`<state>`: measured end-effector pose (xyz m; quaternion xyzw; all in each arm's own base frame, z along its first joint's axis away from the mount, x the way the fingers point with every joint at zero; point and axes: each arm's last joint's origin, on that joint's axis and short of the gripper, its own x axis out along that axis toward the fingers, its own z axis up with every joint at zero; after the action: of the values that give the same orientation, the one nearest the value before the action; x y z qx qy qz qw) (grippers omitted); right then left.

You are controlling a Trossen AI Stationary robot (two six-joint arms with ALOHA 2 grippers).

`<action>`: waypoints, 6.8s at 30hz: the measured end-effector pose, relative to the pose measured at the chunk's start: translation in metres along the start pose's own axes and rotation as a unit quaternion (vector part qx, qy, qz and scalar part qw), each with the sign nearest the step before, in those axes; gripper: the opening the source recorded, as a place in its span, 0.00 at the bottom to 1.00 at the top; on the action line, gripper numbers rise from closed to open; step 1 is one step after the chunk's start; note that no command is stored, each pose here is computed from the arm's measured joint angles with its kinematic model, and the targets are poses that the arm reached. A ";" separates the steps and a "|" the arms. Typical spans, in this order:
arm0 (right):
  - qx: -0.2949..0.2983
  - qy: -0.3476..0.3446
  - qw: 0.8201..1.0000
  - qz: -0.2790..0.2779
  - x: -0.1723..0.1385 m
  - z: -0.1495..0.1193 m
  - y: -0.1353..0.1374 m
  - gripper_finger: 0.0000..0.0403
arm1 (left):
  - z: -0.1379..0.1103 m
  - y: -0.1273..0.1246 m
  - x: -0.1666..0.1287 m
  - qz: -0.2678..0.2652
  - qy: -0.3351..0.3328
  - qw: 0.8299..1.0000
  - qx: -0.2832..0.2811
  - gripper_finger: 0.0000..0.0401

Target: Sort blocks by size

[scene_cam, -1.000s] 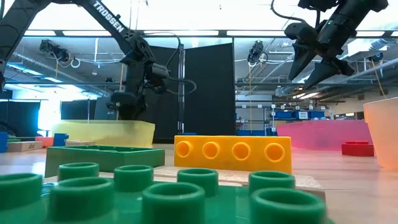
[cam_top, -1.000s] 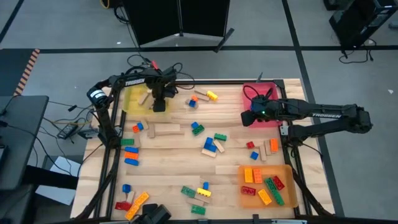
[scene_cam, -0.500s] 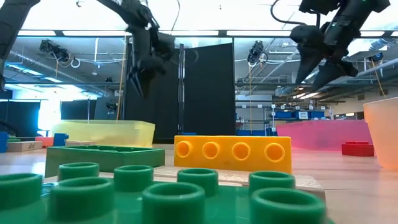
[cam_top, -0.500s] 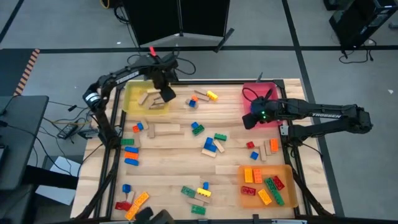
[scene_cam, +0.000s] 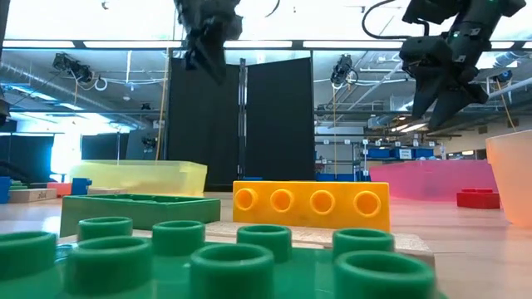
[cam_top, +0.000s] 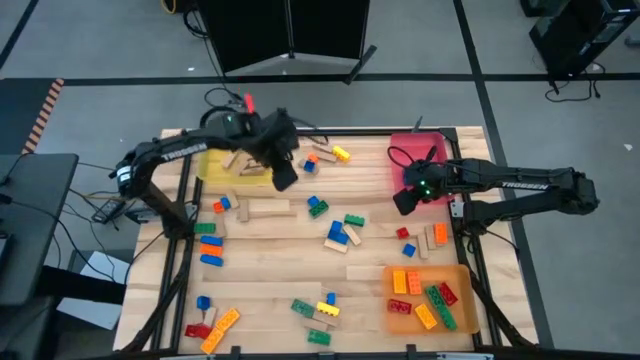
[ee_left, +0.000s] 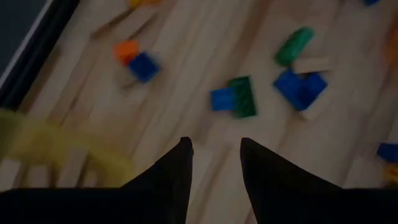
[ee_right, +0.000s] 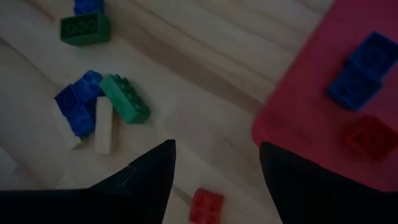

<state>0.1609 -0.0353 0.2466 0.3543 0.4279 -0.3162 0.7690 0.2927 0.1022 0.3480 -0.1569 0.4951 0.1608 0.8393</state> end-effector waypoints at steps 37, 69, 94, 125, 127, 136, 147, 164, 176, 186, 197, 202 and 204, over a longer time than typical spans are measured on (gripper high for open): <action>-0.162 0.343 0.905 -0.190 0.002 -0.008 0.029 0.54 | -0.129 -0.058 0.001 -0.019 -0.226 0.974 0.014 0.35; -0.333 0.494 0.774 -0.216 0.086 -0.071 0.030 0.94 | -0.133 -0.055 0.001 -0.018 -0.221 0.975 0.009 0.35; -0.361 0.567 0.696 -0.253 0.138 -0.091 0.025 0.89 | -0.132 -0.056 0.001 -0.027 -0.225 0.974 0.007 0.35; -0.123 0.337 0.921 -0.153 0.004 -0.037 0.076 0.83 | -0.132 -0.056 0.001 -0.026 -0.225 0.974 0.011 0.35; -0.076 0.305 0.940 -0.133 -0.014 -0.035 0.081 0.81 | -0.131 -0.056 0.001 -0.026 -0.225 0.974 0.012 0.35; 0.077 0.226 0.970 -0.054 -0.050 -0.064 0.121 0.81 | -0.132 -0.056 0.001 -0.026 -0.225 0.974 0.012 0.35; 0.193 0.215 0.954 -0.081 -0.027 -0.157 0.165 0.81 | -0.131 -0.056 0.000 -0.026 -0.226 0.974 0.012 0.35; 0.204 0.219 0.939 -0.167 0.020 -0.210 0.177 0.85 | -0.132 -0.056 0.001 -0.019 -0.225 0.973 0.039 0.35; 0.206 0.235 0.936 -0.162 0.019 -0.211 0.179 0.84 | -0.132 -0.055 0.001 -0.015 -0.222 0.974 0.052 0.35; 0.217 0.201 0.942 -0.157 -0.025 -0.174 0.156 0.83 | -0.132 -0.055 0.001 -0.015 -0.222 0.974 0.052 0.35; 0.248 0.147 0.936 -0.203 -0.055 -0.119 0.092 0.77 | -0.131 -0.055 0.000 -0.004 -0.232 0.972 0.045 0.35; 0.256 0.154 0.937 -0.183 -0.033 -0.116 0.064 0.76 | -0.130 -0.054 0.000 0.009 -0.239 0.970 0.041 0.35; 0.257 0.158 0.938 -0.169 -0.022 -0.116 0.057 0.76 | -0.130 -0.054 0.000 0.014 -0.241 0.970 0.040 0.35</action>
<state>0.1458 0.0944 0.2377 0.5076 0.5018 -0.4806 0.5095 0.2140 -0.0014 0.2937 -0.0733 0.2868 0.1855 0.9370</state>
